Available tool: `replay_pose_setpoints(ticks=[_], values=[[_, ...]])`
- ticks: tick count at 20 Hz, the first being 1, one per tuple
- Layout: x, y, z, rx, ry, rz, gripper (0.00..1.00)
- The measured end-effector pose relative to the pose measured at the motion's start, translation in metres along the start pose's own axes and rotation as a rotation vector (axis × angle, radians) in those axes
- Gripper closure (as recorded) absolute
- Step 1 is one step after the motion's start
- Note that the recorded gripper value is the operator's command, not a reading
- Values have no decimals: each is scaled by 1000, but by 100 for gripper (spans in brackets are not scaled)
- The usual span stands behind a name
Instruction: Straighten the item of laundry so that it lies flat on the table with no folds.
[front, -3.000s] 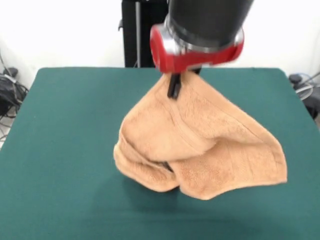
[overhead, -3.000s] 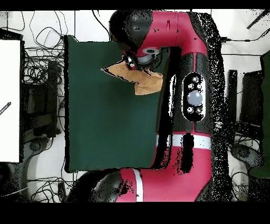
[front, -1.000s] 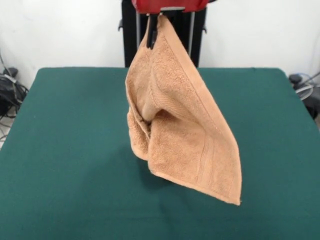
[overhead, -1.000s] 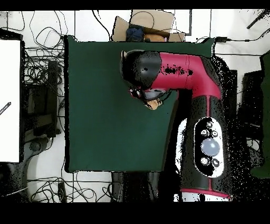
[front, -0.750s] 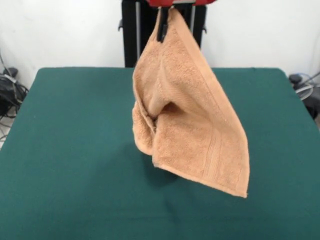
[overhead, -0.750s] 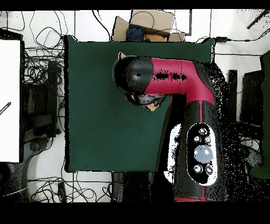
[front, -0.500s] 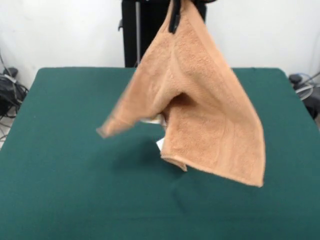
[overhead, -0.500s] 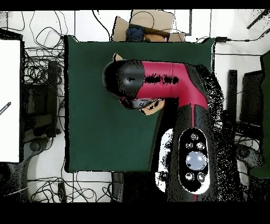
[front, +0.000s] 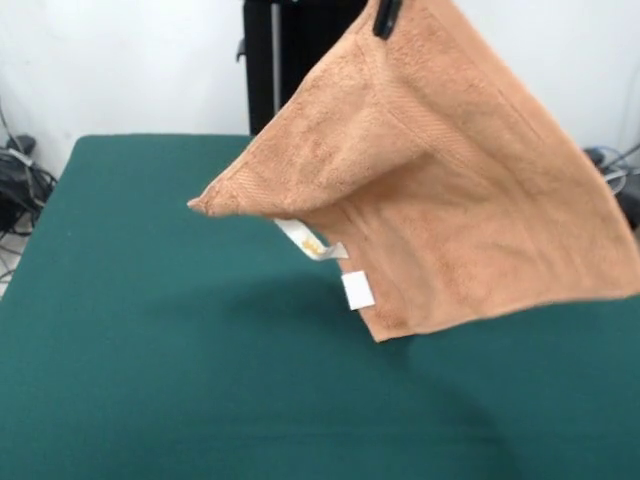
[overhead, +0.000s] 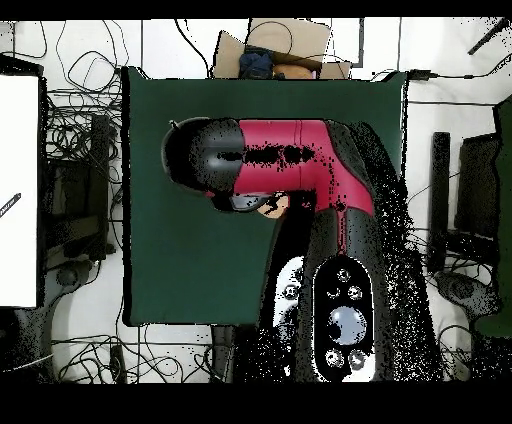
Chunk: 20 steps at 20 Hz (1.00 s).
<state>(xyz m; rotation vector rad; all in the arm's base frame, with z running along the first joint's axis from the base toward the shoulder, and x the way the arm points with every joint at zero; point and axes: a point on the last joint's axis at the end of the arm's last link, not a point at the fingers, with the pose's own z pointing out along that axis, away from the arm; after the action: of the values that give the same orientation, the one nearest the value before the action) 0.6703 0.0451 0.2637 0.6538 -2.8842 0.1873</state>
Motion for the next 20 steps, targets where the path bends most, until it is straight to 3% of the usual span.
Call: replay_pose_setpoints(ticks=[12, 20], values=[[4, -4, -24, 17, -33, 12, 100], [14, -11, -39, -36, 6, 46, 100]])
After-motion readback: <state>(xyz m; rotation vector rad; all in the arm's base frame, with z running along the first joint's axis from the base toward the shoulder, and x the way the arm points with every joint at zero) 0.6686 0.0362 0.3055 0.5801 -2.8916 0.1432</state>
